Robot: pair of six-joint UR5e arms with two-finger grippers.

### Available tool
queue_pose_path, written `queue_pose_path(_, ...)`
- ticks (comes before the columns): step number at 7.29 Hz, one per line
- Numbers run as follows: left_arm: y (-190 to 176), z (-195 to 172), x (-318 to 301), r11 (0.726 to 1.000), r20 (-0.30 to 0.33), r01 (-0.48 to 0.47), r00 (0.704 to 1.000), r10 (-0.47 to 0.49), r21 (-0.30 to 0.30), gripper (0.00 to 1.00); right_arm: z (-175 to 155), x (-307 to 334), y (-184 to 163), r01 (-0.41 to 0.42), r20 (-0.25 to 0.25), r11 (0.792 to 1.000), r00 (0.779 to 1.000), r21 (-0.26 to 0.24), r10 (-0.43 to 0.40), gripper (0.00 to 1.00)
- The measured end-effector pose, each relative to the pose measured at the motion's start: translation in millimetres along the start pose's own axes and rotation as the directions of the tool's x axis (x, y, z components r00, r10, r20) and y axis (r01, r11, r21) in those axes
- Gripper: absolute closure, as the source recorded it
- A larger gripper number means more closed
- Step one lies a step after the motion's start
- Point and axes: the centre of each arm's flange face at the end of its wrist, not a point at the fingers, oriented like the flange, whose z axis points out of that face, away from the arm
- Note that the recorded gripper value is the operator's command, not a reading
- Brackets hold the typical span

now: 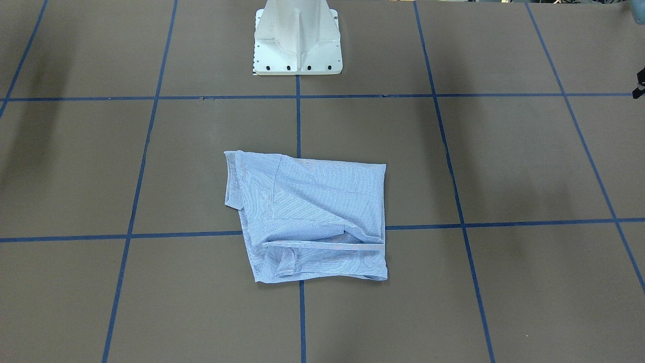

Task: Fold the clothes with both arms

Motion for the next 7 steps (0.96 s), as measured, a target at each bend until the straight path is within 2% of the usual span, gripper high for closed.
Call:
queue_pose_path(2, 8.4, -2.9, -16.4, 0.999, -0.002, 0.042, 0.999, -0.042, -0.018, 0.0, -0.3, -0.2, -0.5, 0.0, 0.0, 1.0, 1.0, 0.001, 0.0, 0.0)
queue_pose_path(7, -2.9, -15.5, -11.0, 0.999, 0.018, -0.012, 1.0, 0.011, 0.032, 0.0, 0.9, 0.7, -1.3, -0.003, 0.001, 1.0, 1.0, -0.001, 0.003, 0.0)
